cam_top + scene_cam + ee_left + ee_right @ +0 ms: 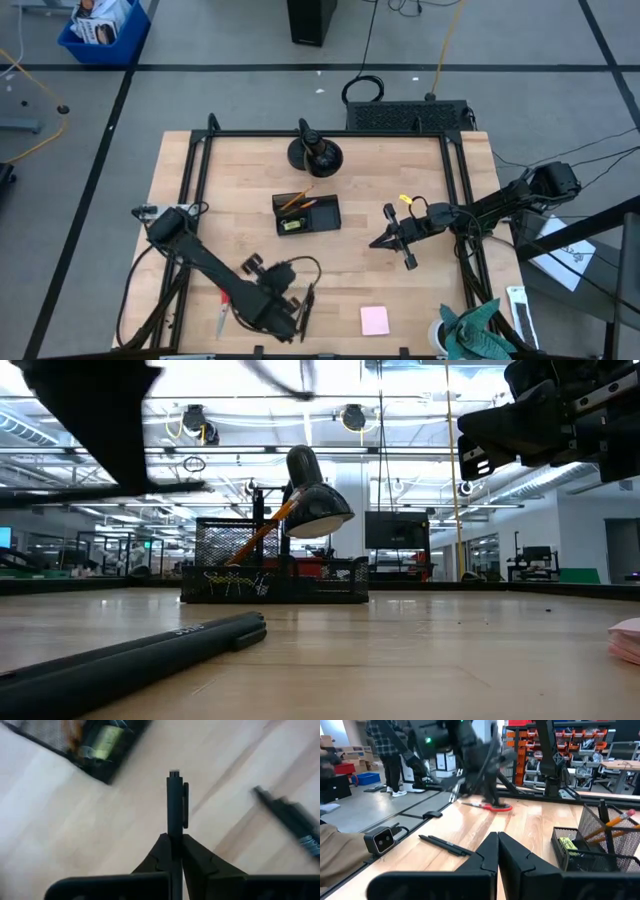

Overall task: Pick and place office supplies into organizer
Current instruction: Put the black pen into the black desk organizer

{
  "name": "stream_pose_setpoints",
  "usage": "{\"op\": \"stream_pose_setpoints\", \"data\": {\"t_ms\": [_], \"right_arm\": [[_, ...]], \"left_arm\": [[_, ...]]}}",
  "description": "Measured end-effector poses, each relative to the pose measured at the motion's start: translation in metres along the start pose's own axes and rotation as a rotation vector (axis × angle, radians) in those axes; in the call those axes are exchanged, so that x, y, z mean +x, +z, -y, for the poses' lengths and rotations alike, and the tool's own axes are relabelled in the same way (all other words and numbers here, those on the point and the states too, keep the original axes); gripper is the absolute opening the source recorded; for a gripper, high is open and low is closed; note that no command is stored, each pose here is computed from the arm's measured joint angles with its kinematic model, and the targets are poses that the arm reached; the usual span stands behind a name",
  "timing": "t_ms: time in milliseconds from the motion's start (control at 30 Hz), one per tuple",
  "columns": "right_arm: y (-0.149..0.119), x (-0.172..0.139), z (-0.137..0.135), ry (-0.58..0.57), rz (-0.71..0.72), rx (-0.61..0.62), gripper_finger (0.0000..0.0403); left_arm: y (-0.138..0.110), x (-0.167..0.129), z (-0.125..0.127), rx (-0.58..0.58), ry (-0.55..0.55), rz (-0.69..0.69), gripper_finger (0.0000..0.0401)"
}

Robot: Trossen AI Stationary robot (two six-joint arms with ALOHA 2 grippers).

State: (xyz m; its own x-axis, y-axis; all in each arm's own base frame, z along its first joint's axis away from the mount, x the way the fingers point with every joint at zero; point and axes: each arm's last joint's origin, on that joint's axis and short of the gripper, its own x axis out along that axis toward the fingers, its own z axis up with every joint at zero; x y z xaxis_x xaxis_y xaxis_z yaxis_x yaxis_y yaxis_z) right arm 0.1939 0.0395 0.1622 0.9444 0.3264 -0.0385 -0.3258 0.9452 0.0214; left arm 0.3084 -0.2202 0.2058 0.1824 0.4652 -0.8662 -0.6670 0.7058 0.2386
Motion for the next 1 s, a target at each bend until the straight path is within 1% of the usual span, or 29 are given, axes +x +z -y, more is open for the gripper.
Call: {"op": "stream_pose_setpoints", "data": {"t_ms": [100,200,267,367,433,533,600,633,700,767,800,867,933,1000], "right_arm": [[0.000,0.000,0.000,0.000,-0.002,0.000,0.0000],[-0.001,0.000,0.000,0.000,-0.007,0.001,0.0000],[0.000,0.000,0.000,-0.001,-0.002,0.000,0.0000],[-0.001,0.000,0.000,0.000,-0.006,0.001,0.0000],[-0.001,0.000,0.000,0.000,-0.006,0.000,0.0000],[-0.001,0.000,0.000,0.000,-0.006,0.001,0.0000],[-0.001,0.000,0.000,-0.001,-0.006,0.001,0.0000],[-0.001,0.000,0.000,0.000,-0.006,0.001,0.0000],[-0.001,0.000,0.000,0.000,-0.006,0.001,0.0000],[-0.001,0.000,0.000,-0.001,-0.007,0.001,0.0000],[-0.001,0.000,0.000,-0.001,-0.005,0.000,0.0000],[-0.001,0.000,0.000,-0.001,-0.008,0.001,0.0000],[-0.001,0.000,0.000,-0.001,-0.008,0.001,0.0000],[-0.001,0.000,0.000,-0.001,-0.011,0.001,0.0000]], "left_arm": [[0.012,-0.017,-0.017,-0.015,0.004,0.082,0.0007],[0.026,-0.037,-0.045,-0.011,0.009,0.205,0.0013],[0.031,-0.040,-0.063,-0.035,0.003,0.260,0.0016],[0.033,-0.037,-0.095,-0.073,0.007,0.358,0.0009],[0.033,-0.030,-0.114,-0.112,-0.014,0.439,0.0007],[0.027,-0.009,-0.136,-0.139,-0.077,0.498,0.0011],[0.031,0.003,-0.144,-0.152,-0.152,0.559,0.0014],[0.034,0.009,-0.148,-0.142,-0.187,0.593,0.0014],[0.040,0.020,-0.149,-0.077,-0.268,0.655,0.0009],[0.051,0.024,-0.148,-0.010,-0.379,0.756,0.0007],[0.056,0.026,-0.149,0.025,-0.396,0.807,0.0007],[0.066,0.028,-0.153,0.078,-0.414,0.898,0.0011],[0.073,0.034,-0.158,0.148,-0.381,0.928,0.0018],[0.081,0.039,-0.163,0.192,-0.358,0.935,0.0020]]}}
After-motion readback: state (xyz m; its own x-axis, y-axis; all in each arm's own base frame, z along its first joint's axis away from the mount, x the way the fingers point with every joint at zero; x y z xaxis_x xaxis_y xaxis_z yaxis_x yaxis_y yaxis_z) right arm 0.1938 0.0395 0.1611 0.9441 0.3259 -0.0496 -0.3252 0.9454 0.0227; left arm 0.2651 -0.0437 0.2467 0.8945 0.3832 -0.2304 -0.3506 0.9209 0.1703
